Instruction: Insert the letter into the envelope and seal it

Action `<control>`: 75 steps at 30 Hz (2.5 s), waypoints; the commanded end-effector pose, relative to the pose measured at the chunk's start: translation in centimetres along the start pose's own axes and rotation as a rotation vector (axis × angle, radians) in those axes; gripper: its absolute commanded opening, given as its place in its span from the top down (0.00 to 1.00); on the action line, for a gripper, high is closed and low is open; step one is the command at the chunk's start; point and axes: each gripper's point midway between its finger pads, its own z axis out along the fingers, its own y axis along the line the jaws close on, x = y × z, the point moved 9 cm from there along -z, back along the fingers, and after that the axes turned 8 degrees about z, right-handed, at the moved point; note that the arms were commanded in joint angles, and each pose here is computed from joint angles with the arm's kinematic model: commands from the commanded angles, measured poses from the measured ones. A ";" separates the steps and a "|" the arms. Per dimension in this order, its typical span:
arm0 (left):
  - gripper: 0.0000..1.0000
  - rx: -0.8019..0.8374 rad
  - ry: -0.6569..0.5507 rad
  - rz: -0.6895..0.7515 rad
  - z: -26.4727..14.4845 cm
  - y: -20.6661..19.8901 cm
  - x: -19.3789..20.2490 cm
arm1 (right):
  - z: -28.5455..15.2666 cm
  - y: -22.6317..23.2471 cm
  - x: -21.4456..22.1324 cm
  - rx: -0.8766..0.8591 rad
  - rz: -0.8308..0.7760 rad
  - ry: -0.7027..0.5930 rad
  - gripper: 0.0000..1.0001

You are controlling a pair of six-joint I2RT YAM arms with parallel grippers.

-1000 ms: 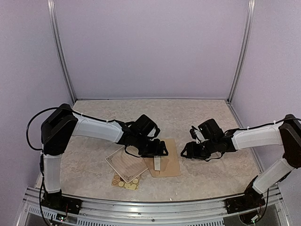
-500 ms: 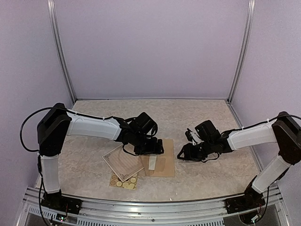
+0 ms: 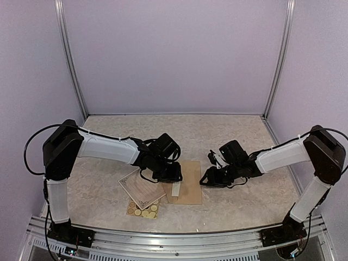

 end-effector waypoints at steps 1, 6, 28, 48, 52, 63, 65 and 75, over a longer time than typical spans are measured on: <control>0.57 -0.009 -0.009 0.007 -0.1 0.1 0.4 | 0.9 0.8 -0.1 -0.024 -0.008 0.011 0.60; 0.63 -0.018 0.005 0.010 0.5 0.5 0.7 | 1.4 0.9 0.1 -0.024 -0.006 0.025 0.60; 0.83 0.039 0.028 -0.003 2.0 0.4 1.4 | 2.7 0.8 0.5 -0.021 0.001 0.056 0.63; 0.85 0.164 0.024 -0.003 3.8 -1.1 0.9 | 1.1 0.8 0.1 0.043 0.012 -0.032 0.64; 0.85 0.205 0.021 0.020 4.5 -2.2 0.4 | -0.1 0.5 0.0 0.093 0.027 -0.086 0.64; 0.85 0.323 -0.020 0.125 5.7 -6.2 -0.6 | -4.2 -0.4 -0.1 0.176 0.086 -0.243 0.62; 0.84 0.307 -0.073 0.149 4.6 -6.6 -1.3 | -5.2 -0.1 -0.4 0.177 0.072 -0.282 0.60; 0.34 0.186 -0.334 0.140 -6.9 -4.4 -2.6 | -7.7 3.3 -2.4 0.094 -0.135 -0.354 0.43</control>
